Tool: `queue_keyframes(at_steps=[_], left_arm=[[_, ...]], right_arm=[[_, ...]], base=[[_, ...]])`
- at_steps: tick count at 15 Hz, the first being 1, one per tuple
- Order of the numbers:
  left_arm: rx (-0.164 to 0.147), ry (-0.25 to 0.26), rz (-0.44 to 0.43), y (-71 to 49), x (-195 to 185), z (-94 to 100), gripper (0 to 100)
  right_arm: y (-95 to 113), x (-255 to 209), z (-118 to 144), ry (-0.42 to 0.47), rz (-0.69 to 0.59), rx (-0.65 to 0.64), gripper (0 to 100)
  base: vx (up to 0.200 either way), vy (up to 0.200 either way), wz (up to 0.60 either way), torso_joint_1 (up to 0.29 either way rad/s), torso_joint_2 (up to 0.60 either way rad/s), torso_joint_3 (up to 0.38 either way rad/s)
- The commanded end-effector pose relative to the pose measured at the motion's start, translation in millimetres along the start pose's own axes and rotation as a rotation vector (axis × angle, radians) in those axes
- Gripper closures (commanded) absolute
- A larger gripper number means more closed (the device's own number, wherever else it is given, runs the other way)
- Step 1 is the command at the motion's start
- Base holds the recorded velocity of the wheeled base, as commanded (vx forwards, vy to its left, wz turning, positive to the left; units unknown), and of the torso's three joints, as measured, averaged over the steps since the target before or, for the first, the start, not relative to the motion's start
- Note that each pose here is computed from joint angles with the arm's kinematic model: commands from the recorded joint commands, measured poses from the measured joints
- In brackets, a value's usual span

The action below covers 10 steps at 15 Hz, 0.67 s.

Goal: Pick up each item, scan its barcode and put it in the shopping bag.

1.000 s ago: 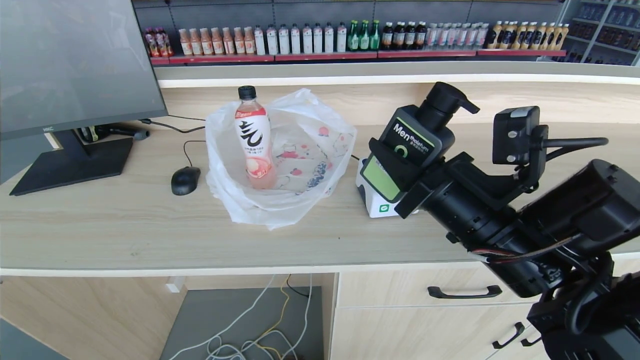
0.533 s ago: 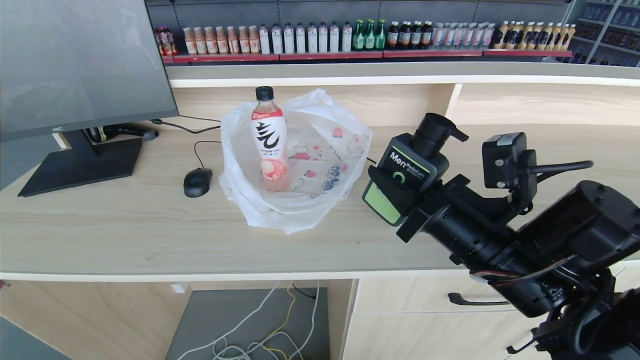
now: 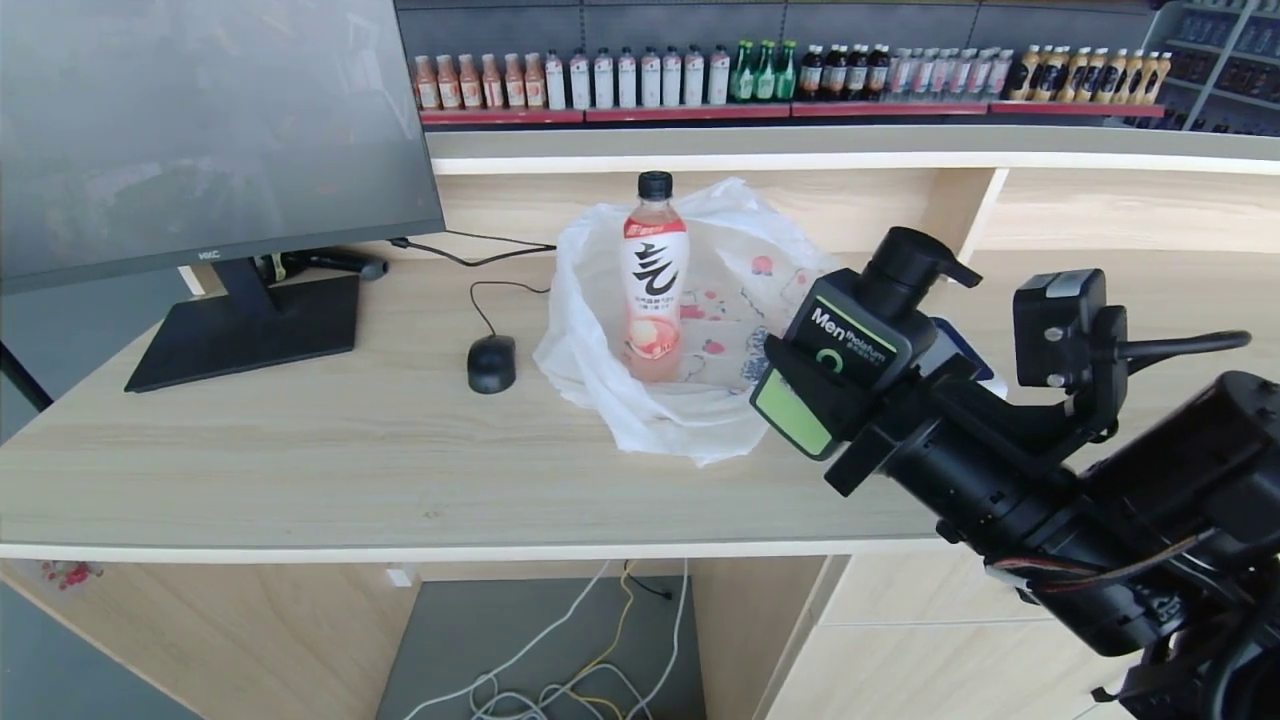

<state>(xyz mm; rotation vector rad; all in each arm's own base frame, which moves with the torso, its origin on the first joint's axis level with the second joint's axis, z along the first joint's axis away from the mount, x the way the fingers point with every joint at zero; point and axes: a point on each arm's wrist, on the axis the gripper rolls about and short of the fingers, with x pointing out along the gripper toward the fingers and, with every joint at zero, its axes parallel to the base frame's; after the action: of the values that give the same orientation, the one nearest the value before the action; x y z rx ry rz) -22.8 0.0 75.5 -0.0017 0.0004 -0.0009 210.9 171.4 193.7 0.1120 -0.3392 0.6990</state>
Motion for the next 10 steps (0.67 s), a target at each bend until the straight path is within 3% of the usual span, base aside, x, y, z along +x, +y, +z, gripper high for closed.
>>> queue_keyframes(at_steps=[1, 3, 6, 10], left_arm=[[0.002, 0.000, 0.001, 0.0, 0, 0.0, 0], [0.000, 0.000, -0.001, 0.0, 0, 0.0, 0], [0.000, 0.000, 0.001, 0.0, 0, 0.0, 0], [0.000, 0.000, -0.001, 0.0, 0, 0.0, 0]], right_arm=[[0, -7, 6, -0.009, -0.001, -0.002, 100], [0, -14, 4, 0.011, -0.001, -0.014, 100], [-16, -14, 9, -0.005, -0.060, -0.073, 100], [-24, 8, -7, 0.012, -0.097, -0.132, 100]], base=[[0.000, 0.000, 0.00, 0.000, 0.00, 0.000], [0.000, 0.000, 0.00, 0.000, 0.00, 0.000], [0.000, 0.000, 0.00, 0.000, 0.00, 0.000], [0.000, 0.000, 0.00, 0.000, 0.00, 0.000]])
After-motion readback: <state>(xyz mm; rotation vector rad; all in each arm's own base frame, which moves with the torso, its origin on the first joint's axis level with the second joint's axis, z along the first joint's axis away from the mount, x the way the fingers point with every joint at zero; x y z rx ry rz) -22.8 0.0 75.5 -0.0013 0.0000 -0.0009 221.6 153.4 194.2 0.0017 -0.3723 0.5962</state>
